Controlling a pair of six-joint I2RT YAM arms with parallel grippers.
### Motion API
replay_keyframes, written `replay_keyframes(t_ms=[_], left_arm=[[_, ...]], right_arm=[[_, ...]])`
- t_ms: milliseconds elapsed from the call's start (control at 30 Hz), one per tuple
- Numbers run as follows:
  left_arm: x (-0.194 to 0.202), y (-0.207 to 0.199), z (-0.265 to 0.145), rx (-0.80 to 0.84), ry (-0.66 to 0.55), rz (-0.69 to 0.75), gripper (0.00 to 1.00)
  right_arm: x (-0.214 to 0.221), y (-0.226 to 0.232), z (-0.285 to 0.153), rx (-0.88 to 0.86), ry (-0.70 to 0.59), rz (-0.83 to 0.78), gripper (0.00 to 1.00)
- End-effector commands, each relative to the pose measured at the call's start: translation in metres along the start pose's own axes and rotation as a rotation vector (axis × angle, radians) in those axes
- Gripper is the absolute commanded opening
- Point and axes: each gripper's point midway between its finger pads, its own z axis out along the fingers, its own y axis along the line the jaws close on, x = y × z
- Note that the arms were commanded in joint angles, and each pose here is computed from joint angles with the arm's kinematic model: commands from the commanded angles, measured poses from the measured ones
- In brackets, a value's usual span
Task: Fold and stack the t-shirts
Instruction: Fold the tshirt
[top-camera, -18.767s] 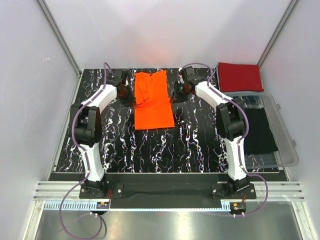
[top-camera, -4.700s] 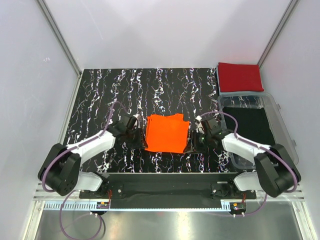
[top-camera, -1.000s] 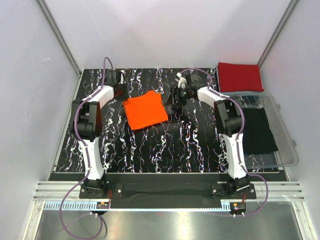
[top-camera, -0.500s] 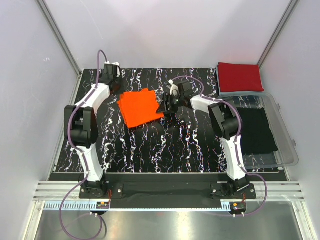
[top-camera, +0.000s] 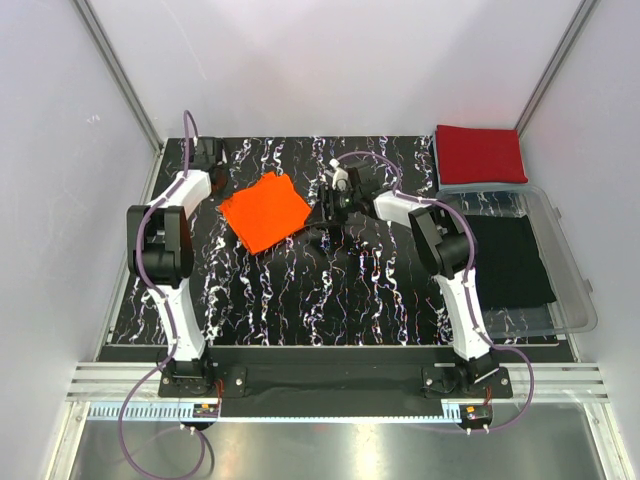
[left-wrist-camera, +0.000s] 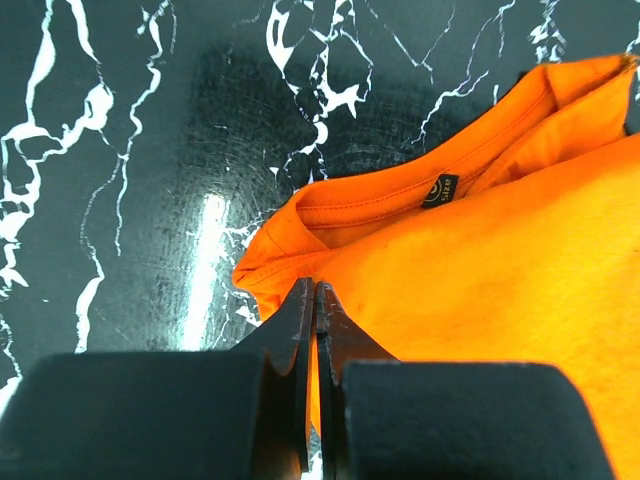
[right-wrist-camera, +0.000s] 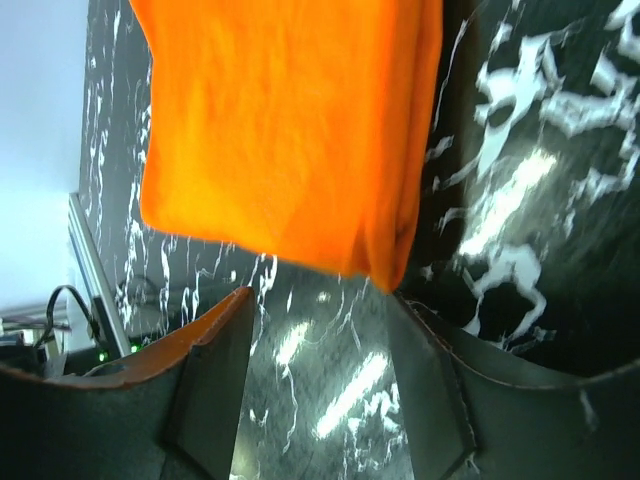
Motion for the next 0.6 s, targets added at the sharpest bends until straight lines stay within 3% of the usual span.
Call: replay_keyframes(t_ms=[0, 133, 233, 300, 400, 567], left_arm=[[-0.008, 0.005, 0.003, -0.016, -0.032, -0.005, 0.0], [-0.006, 0.006, 0.008, -0.017, -0.023, -0.001, 0.0], [-0.006, 0.004, 0.011, -0.009, -0.019, -0.001, 0.0], [-0.006, 0.0, 0.011, 0.012, -0.015, -0.001, 0.0], [-0.009, -0.01, 0.004, 0.06, -0.019, -0.013, 0.0], [-0.021, -0.045, -0.046, 0.182, -0.065, -0.042, 0.0]], right_arm=[[-0.011, -0.011, 0.014, 0.027, -0.027, 0.003, 0.63], [-0.022, -0.018, 0.021, 0.057, -0.057, 0.057, 0.61], [-0.024, -0.022, 0.027, 0.061, -0.062, 0.094, 0.52], [-0.022, -0.025, 0.026, 0.08, -0.065, 0.092, 0.27], [-0.016, -0.026, 0.01, 0.138, -0.082, 0.066, 0.01], [0.019, -0.012, -0.036, 0.251, -0.098, 0.116, 0.0]])
